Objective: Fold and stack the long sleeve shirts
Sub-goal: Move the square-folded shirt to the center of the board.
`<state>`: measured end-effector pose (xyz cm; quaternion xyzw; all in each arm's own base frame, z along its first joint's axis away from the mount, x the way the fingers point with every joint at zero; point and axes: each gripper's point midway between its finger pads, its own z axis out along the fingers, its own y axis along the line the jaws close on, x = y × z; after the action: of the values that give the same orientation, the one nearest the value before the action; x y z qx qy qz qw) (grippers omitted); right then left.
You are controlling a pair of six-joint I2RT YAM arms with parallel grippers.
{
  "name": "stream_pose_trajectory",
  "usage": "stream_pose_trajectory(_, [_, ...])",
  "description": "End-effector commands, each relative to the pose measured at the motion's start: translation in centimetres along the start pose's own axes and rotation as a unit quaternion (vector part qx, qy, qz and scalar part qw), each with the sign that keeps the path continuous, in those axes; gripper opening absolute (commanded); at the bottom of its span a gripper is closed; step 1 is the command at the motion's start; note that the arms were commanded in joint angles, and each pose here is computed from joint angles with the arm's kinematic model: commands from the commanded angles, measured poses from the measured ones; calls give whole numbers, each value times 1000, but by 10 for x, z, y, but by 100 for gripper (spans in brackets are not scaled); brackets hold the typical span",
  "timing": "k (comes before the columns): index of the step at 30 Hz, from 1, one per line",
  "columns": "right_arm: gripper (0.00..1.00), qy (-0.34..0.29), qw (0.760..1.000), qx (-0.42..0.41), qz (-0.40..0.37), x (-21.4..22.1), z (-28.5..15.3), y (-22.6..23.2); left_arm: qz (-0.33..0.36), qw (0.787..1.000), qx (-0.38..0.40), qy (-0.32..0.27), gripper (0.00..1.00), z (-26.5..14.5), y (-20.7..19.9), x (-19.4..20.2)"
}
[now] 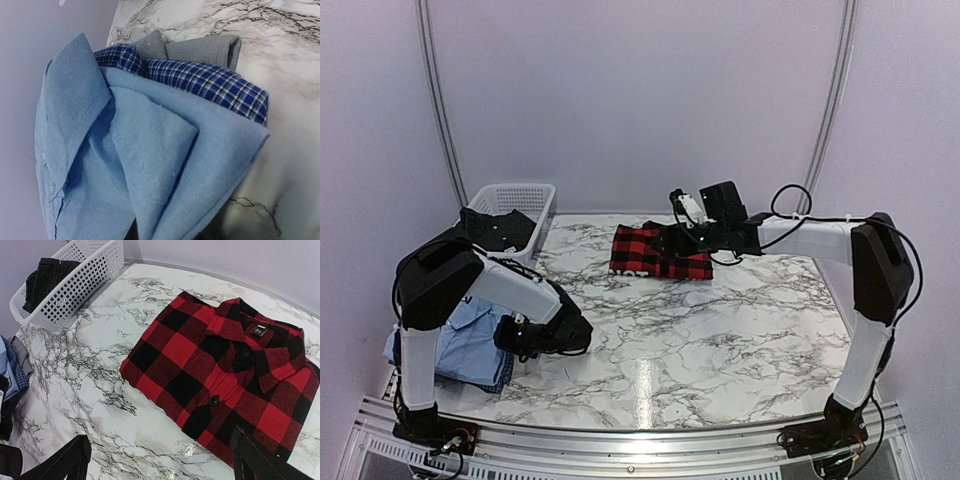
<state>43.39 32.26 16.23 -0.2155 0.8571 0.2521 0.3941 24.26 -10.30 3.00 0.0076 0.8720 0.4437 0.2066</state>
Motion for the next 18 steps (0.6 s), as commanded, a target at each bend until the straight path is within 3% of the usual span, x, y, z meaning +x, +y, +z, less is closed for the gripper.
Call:
stream_pose_trajectory(1, [94, -36, 999, -13, -5, -21, -22, 14, -33, 992, 115, 28, 0, -26, -35, -13])
stream_pose_trajectory(11, [94, -47, 999, 10, 14, -4, -63, 11, -34, 964, 260, 42, 0, -101, -87, -45])
stream_pose_trajectory(18, [94, -35, 996, 71, 32, 17, -97, -12, -46, 928, 366, 57, 0, -179, -151, -64])
